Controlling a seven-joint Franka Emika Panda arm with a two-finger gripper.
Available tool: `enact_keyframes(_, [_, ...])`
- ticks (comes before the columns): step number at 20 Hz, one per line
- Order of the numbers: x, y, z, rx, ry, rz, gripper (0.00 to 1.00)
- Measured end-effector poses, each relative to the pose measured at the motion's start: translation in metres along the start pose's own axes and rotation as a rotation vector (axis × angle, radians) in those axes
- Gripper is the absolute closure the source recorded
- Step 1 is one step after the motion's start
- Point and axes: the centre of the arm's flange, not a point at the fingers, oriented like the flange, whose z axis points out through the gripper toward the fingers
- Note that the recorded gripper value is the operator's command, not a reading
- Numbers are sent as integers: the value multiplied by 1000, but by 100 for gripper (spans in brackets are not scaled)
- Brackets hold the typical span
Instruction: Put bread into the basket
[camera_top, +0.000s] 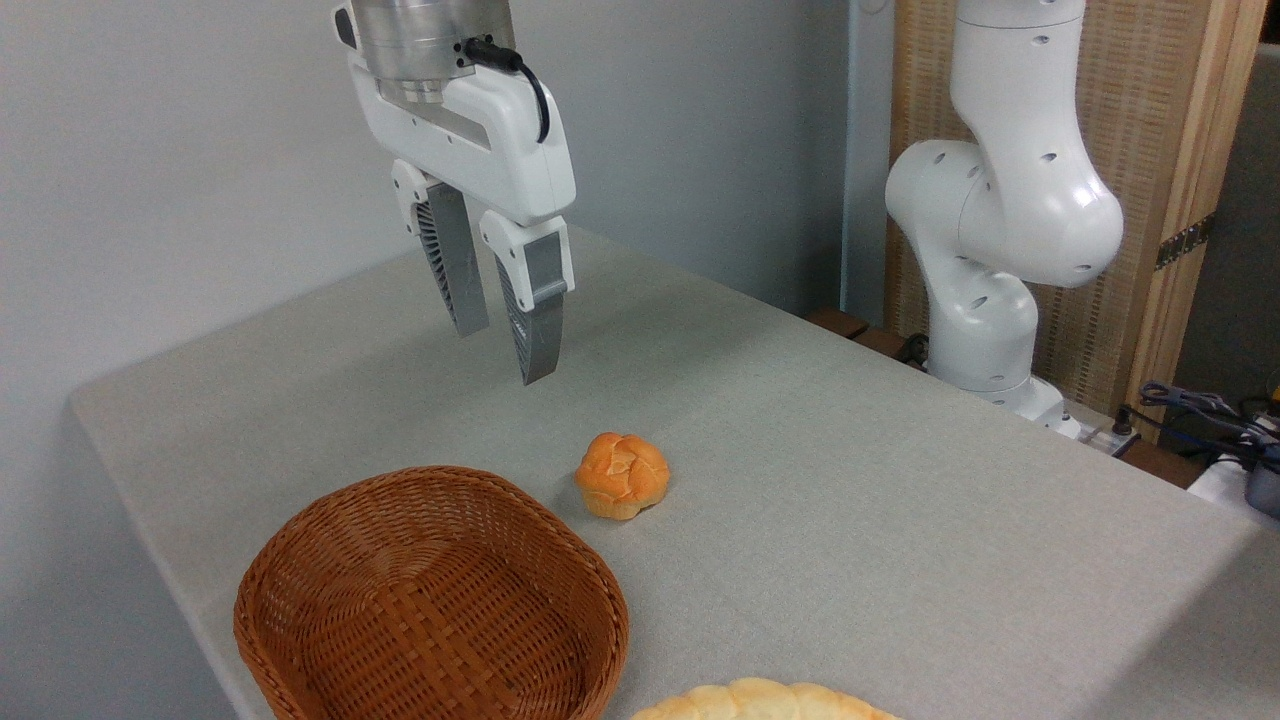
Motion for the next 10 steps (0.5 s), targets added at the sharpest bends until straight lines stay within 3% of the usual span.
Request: enact_keyframes(10, [0, 0, 1, -2, -2, 0, 0])
